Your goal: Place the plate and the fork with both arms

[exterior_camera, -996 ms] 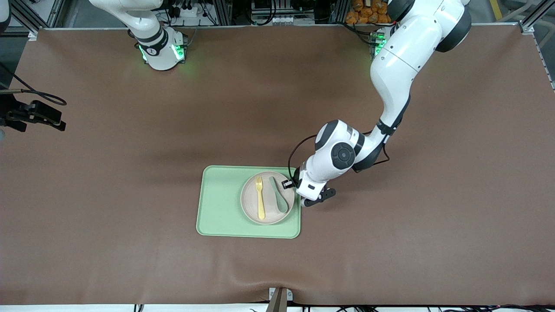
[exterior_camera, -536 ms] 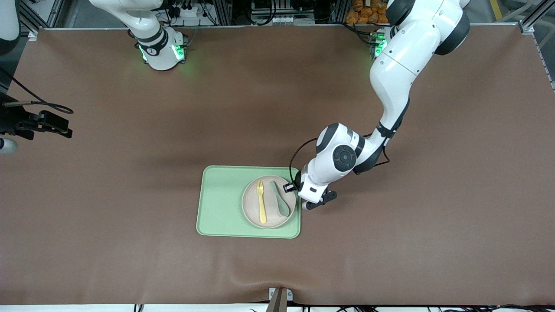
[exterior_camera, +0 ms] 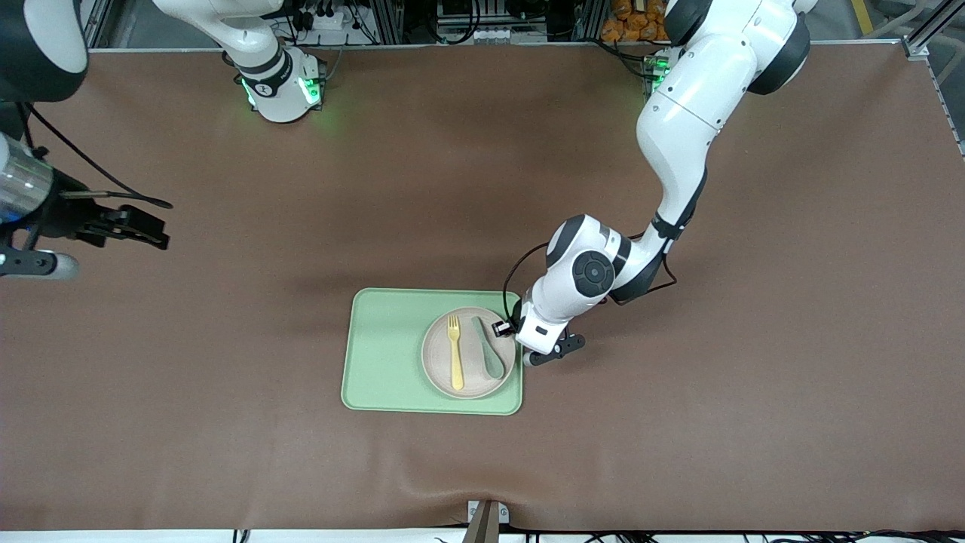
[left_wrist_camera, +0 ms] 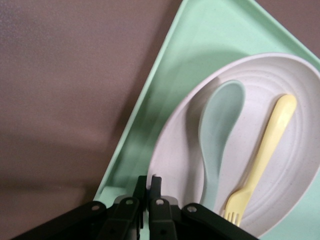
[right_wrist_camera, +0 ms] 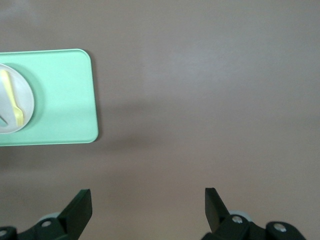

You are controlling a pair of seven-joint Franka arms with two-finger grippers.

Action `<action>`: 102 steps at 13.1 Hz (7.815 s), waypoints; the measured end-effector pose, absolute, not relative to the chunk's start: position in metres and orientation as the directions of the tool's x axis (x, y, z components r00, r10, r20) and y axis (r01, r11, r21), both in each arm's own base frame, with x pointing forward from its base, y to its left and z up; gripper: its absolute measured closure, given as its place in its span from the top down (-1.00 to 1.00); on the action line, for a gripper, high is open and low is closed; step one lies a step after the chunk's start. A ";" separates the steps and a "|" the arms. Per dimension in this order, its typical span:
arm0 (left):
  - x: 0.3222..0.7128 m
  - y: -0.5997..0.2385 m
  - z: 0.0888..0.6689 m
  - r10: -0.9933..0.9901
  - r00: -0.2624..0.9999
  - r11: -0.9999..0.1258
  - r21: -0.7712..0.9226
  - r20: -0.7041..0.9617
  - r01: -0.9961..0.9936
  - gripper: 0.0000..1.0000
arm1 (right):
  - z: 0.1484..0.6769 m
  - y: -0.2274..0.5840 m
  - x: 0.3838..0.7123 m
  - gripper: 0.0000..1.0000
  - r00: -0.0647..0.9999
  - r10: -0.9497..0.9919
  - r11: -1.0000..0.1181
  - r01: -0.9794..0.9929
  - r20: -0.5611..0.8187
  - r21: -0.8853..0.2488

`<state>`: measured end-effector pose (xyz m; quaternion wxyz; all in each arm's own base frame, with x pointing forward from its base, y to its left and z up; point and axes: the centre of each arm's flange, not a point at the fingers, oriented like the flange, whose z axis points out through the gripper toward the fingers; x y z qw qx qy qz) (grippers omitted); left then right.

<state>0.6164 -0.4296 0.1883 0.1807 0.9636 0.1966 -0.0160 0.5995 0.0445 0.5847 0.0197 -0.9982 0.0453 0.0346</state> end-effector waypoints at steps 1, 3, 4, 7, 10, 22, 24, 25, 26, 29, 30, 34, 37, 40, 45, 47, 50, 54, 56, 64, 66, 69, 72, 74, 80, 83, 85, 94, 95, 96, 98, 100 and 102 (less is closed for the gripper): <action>0.618 -0.427 0.188 0.376 0.921 -0.857 0.340 -0.101 0.387 -0.82 | 0.580 0.051 0.601 1.00 0.992 -0.098 -0.994 -0.102 -0.080 -0.047; 0.618 -0.427 0.187 0.376 0.922 -0.858 0.340 -0.097 0.386 -0.50 | 0.572 0.064 0.604 1.00 0.992 -0.087 -0.994 -0.092 -0.091 -0.054; 0.618 -0.428 0.188 0.375 0.922 -0.858 0.341 -0.095 0.384 -0.26 | 0.569 0.073 0.605 1.00 0.993 -0.074 -0.995 -0.079 -0.092 -0.055; 0.619 -0.430 0.191 0.376 0.923 -0.855 0.352 -0.087 0.382 0.33 | 0.563 0.121 0.607 1.00 0.998 -0.025 -0.998 -0.028 -0.059 -0.061; 0.628 -0.426 0.202 0.383 0.921 -0.849 0.367 -0.066 0.379 0.90 | 0.535 0.182 0.620 1.00 1.000 -0.019 -0.997 -0.019 0.001 -0.076; 0.671 -0.310 0.334 0.288 0.952 -0.916 0.259 -0.102 0.305 1.00 | 0.354 0.383 0.661 0.68 0.991 0.089 -0.988 0.101 0.104 -0.116; 0.676 -0.267 0.356 0.225 0.965 -0.941 0.226 -0.133 0.250 1.00 | 0.326 0.396 0.658 0.61 0.988 0.117 -0.987 0.126 0.104 -0.094; 0.676 -0.245 0.368 0.195 0.969 -0.951 0.214 -0.149 0.225 1.00 | 0.312 0.402 0.655 0.54 0.986 0.135 -0.987 0.143 0.103 -0.076; 0.676 -0.225 0.381 0.169 0.972 -0.958 0.206 -0.163 0.201 1.00 | 0.300 0.408 0.653 0.52 0.983 0.151 -0.986 0.158 0.104 -0.061; 0.670 -0.181 0.422 0.132 0.975 -0.971 0.176 -0.179 0.164 1.00 | 0.277 0.419 0.651 0.45 0.977 0.169 -0.982 0.177 0.127 -0.058; 0.667 -0.169 0.436 0.117 0.979 -0.978 0.153 -0.167 0.142 1.00 | 0.269 0.422 0.650 0.38 0.975 0.173 -0.981 0.183 0.139 -0.061; 0.650 -0.127 0.503 0.008 0.994 -0.992 0.126 -0.106 0.022 1.00 | 0.232 0.427 0.650 0.24 0.970 0.182 -0.979 0.194 0.160 -0.061; 0.641 -0.122 0.531 -0.032 0.998 -0.996 0.084 -0.060 -0.027 1.00 | 0.224 0.429 0.651 0.17 0.968 0.182 -0.978 0.196 0.174 -0.067; 0.635 -0.130 0.545 -0.081 0.996 -0.996 0.050 -0.029 -0.079 1.00 | 0.219 0.432 0.651 0.05 0.966 0.177 -0.978 0.194 0.188 -0.074; 0.623 -0.082 0.597 -0.078 0.996 -0.996 0.033 0.052 -0.079 1.00 | 0.202 0.434 0.648 -0.02 0.967 0.176 -0.979 0.192 0.185 -0.073; 0.608 -0.056 0.616 -0.082 0.996 -0.996 0.021 0.031 -0.082 1.00 | 0.198 0.433 0.648 -0.08 0.967 0.177 -0.979 0.192 0.183 -0.070; 0.576 -0.042 0.644 -0.073 0.997 -0.997 0.003 -0.028 -0.073 1.00 | 0.196 0.435 0.646 -0.33 0.966 0.181 -0.978 0.196 0.183 -0.067; 0.542 -0.030 0.680 -0.043 0.999 -0.999 -0.020 -0.033 -0.043 1.00 | 0.196 0.436 0.646 -0.59 0.969 0.168 -0.981 0.183 0.183 -0.068; 0.533 -0.020 0.690 -0.033 0.999 -0.999 -0.022 -0.030 -0.034 1.00 | 0.202 0.438 0.649 -0.84 0.973 0.133 -0.986 0.150 0.190 -0.079; 0.531 0.011 0.685 -0.141 0.989 -0.990 -0.006 -0.052 -0.142 1.00 | 0.279 0.385 0.689 -0.84 0.989 0.015 -0.996 0.027 0.144 -0.085; 0.531 0.009 0.685 -0.145 0.988 -0.989 0.002 -0.051 -0.146 1.00 | 0.276 0.342 0.706 -0.84 0.995 -0.051 -0.992 -0.041 0.084 -0.116; 0.531 0.007 0.684 -0.149 0.988 -0.989 0.015 -0.048 -0.149 1.00 | 0.252 0.297 0.714 -0.84 0.995 -0.095 -0.979 -0.092 0.007 -0.181; 0.534 0.004 0.683 -0.154 0.987 -0.988 0.035 -0.038 -0.152 1.00 | 0.233 0.295 0.706 -0.84 0.996 -0.088 -0.980 -0.088 -0.011 -0.179; 0.542 0.003 0.678 -0.155 0.988 -0.988 0.032 -0.018 -0.154 1.00 | 0.225 0.299 0.701 -0.84 0.997 -0.076 -0.981 -0.077 -0.012 -0.175; 0.568 -0.013 0.640 -0.155 0.987 -0.988 0.033 -0.031 -0.154 1.00 | 0.204 0.299 0.688 -0.74 0.998 -0.055 -0.986 -0.058 -0.021 -0.153; 0.568 -0.016 0.640 -0.160 0.987 -0.987 0.033 -0.026 -0.159 1.00 | 0.204 0.298 0.688 -0.07 0.998 -0.054 -0.987 -0.057 -0.022 -0.152; 0.564 -0.019 0.640 -0.165 0.986 -0.986 0.034 -0.030 -0.164 1.00 | 0.206 0.297 0.689 0.39 0.998 -0.055 -0.987 -0.057 -0.019 -0.152; 0.556 -0.020 0.641 -0.171 0.983 -0.985 0.024 -0.060 -0.170 1.00 | 0.341 0.193 0.725 1.00 0.992 -0.122 -0.985 -0.121 0.004 -0.126; 0.555 -0.021 0.641 -0.172 0.983 -0.985 0.023 -0.062 -0.171 1.00 | 0.374 0.180 0.721 1.00 0.995 -0.102 -0.988 -0.101 -0.002 -0.113; 0.554 -0.022 0.641 -0.175 0.982 -0.985 0.023 -0.064 -0.174 1.00 | 0.404 0.169 0.714 1.00 0.995 -0.095 -0.991 -0.097 -0.019 -0.097; 0.553 -0.026 0.641 -0.183 0.981 -0.983 0.024 -0.069 -0.182 1.00 | 0.460 0.147 0.696 1.00 0.993 -0.104 -0.992 -0.107 -0.058 -0.065; 0.553 -0.028 0.641 -0.185 0.980 -0.983 0.025 -0.072 -0.184 1.00 | 0.508 0.125 0.679 1.00 0.992 -0.106 -0.993 -0.110 -0.074 -0.046; 0.552 -0.028 0.642 -0.185 0.980 -0.983 0.024 -0.071 -0.184 1.00 | 0.552 0.101 0.663 1.00 0.995 -0.080 -0.996 -0.082 -0.058 -0.033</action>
